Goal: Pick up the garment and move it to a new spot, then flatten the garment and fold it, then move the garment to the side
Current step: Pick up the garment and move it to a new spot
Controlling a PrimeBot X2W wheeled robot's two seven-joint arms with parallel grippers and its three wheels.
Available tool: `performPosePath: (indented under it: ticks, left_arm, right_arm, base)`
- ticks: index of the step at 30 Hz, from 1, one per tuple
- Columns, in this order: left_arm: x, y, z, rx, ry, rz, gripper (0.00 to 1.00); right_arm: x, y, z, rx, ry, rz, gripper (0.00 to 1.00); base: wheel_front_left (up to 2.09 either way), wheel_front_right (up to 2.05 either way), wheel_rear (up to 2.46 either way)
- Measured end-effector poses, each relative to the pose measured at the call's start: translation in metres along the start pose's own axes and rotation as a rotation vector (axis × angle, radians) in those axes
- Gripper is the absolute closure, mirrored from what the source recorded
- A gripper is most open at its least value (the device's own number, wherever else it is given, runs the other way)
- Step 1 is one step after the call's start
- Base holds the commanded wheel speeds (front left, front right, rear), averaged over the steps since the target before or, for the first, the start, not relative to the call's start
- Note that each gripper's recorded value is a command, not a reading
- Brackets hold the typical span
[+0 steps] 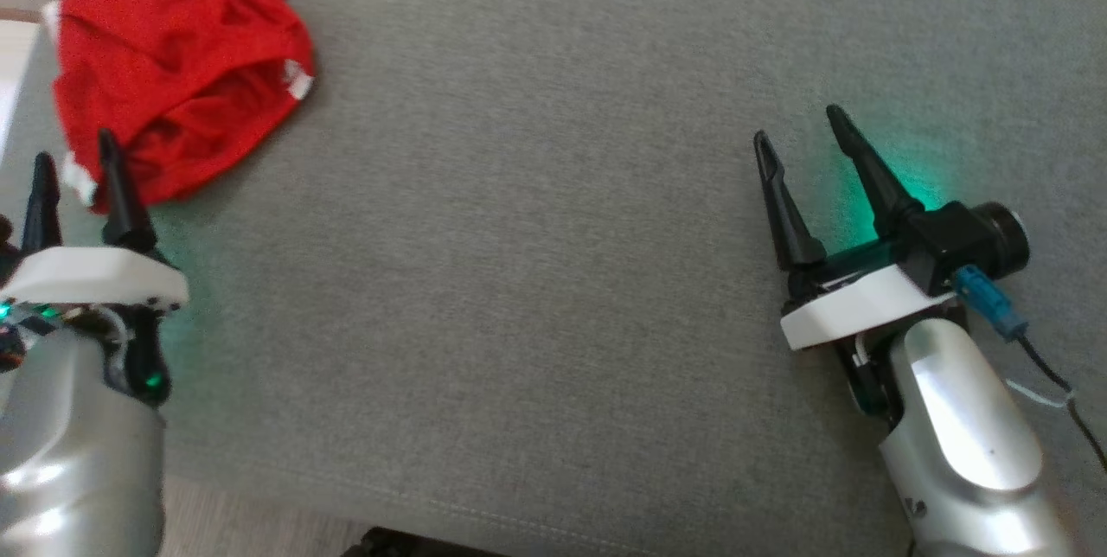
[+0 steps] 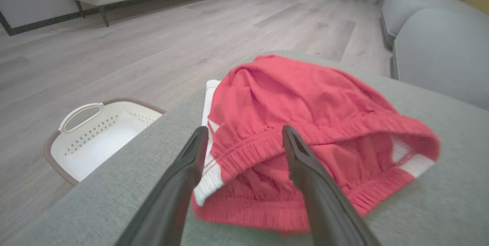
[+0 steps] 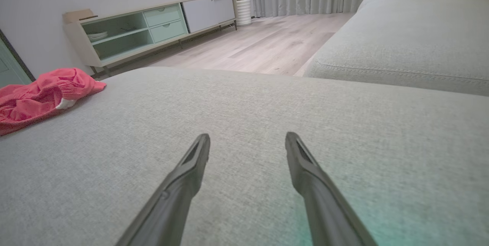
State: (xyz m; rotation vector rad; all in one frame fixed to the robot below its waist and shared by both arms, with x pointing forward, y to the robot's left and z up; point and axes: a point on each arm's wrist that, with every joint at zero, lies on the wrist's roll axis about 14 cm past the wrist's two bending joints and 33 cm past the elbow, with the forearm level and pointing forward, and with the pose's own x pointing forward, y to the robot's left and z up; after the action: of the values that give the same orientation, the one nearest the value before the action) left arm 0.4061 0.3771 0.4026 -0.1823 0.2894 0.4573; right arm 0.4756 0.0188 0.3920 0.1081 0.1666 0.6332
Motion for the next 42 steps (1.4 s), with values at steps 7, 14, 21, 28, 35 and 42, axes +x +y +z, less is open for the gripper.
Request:
performPosePath:
  ticks: [7,14,21,28,35,42]
  left_arm:
    - [0.019,0.016,-0.042,-0.005,0.182,0.063,0.0]
    - [0.029,0.004,-0.051,0.022,0.202,0.036,1.0]
    - [0.052,-0.04,0.061,0.147,-0.111,-0.145,1.0]
    - [0.021,-0.151,0.177,0.229,-0.466,-0.455,1.0]
    - [-0.054,-0.296,0.189,0.129,-0.579,-0.844,1.0]
    - [-0.141,-0.393,0.148,0.008,-0.489,-1.163,1.0]
  right_arm:
    - [-0.002,-0.024,0.0,-0.007,-0.007,-0.044,0.0]
    - [-0.006,-0.041,0.002,-0.017,-0.015,-0.086,0.0]
    - [-0.017,-0.043,0.007,0.002,-0.004,-0.127,0.0]
    - [-0.043,-0.042,0.018,0.042,-0.013,-0.187,0.0]
    - [-0.081,-0.062,0.048,0.074,-0.085,-0.29,0.0]
    - [-0.131,-0.079,0.057,0.088,-0.117,-0.409,0.0]
  base:
    - [0.0,0.0,0.0]
    - [0.0,0.0,0.0]
    - [0.0,0.0,0.0]
    - [0.0,0.0,0.0]
    - [0.0,0.0,0.0]
    - [0.0,0.0,0.0]
